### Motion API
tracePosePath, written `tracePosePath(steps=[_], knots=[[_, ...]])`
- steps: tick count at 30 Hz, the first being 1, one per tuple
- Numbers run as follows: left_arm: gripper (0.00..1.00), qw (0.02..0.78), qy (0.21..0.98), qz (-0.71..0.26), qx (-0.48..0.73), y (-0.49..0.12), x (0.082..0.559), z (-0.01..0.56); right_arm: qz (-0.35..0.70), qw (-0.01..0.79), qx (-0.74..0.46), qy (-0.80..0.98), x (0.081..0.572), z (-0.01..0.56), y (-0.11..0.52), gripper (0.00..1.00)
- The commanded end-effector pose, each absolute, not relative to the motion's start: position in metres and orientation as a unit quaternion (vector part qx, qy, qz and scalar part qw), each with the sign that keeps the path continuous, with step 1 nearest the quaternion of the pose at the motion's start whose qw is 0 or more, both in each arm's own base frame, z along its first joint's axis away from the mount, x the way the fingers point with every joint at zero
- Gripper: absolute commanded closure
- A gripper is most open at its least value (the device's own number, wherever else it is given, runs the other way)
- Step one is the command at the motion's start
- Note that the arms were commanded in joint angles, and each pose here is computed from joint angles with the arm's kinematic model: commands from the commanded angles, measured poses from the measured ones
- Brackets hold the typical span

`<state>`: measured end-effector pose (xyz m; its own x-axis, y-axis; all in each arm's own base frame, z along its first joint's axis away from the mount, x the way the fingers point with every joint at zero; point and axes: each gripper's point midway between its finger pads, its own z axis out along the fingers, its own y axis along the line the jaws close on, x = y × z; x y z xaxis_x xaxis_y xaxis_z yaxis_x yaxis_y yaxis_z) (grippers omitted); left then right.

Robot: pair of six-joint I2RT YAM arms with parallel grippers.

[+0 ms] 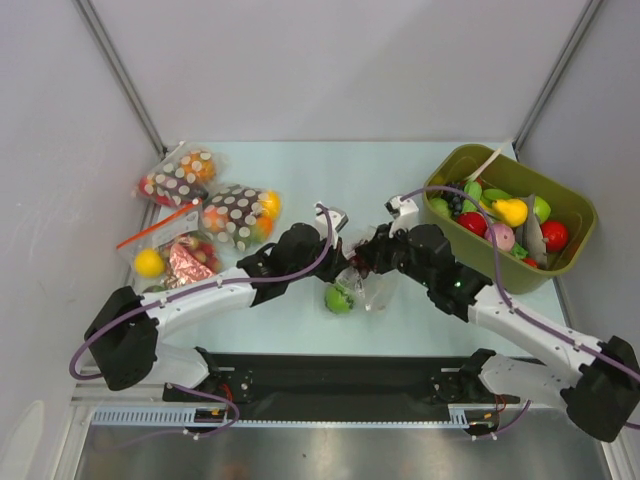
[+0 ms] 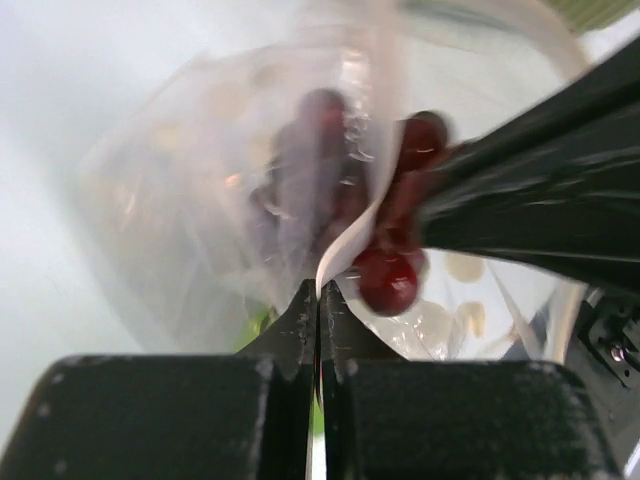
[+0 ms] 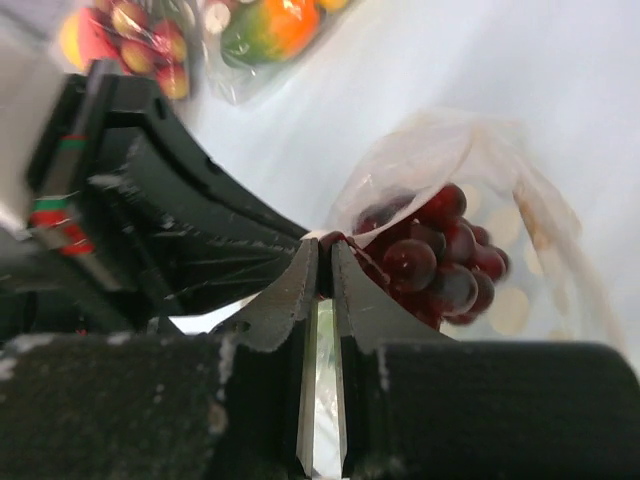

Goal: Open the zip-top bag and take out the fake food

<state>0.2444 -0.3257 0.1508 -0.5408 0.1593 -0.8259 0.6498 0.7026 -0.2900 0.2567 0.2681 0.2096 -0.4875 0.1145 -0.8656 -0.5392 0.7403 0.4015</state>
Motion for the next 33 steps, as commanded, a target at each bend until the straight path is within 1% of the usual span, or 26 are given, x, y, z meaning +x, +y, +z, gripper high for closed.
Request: tracePosePath(steps=[1, 7, 11, 19, 26, 31, 33], knots=[[1.0, 0.406, 0.843, -0.265, 0.235, -0.314, 0.248, 0.134, 0.377, 0.571, -0.116, 0.72, 0.259, 0.301, 0.26, 1.0], [1.0, 0.392, 0.852, -0.264, 0.226, -0.313, 0.248, 0.118, 0.43, 0.564, -0.118, 0.695, 0.235, 0.328, 0.255, 1.0], [1.0, 0.394, 0.85, -0.267, 0.227, -0.317, 0.251, 0.122, 0.444, 0.555, -0.118, 0.693, 0.228, 0.332, 0.252, 1.0], [1.0, 0.396, 0.849, -0.264, 0.229, -0.319, 0.255, 0.124, 0.468, 0.563, -0.124, 0.67, 0.216, 0.354, 0.247, 1.0], [1.0, 0.388, 0.853, -0.262, 0.232, -0.32, 0.254, 0.116, 0.452, 0.618, -0.124, 0.631, 0.221, 0.404, 0.231, 1.0], [1.0, 0.38, 0.852, -0.273, 0.237, -0.32, 0.248, 0.115, 0.426, 0.646, -0.122, 0.622, 0.234, 0.421, 0.222, 1.0], [1.0, 0.383, 0.851, -0.27, 0.236, -0.318, 0.248, 0.115, 0.399, 0.665, -0.118, 0.62, 0.241, 0.427, 0.21, 1.0]])
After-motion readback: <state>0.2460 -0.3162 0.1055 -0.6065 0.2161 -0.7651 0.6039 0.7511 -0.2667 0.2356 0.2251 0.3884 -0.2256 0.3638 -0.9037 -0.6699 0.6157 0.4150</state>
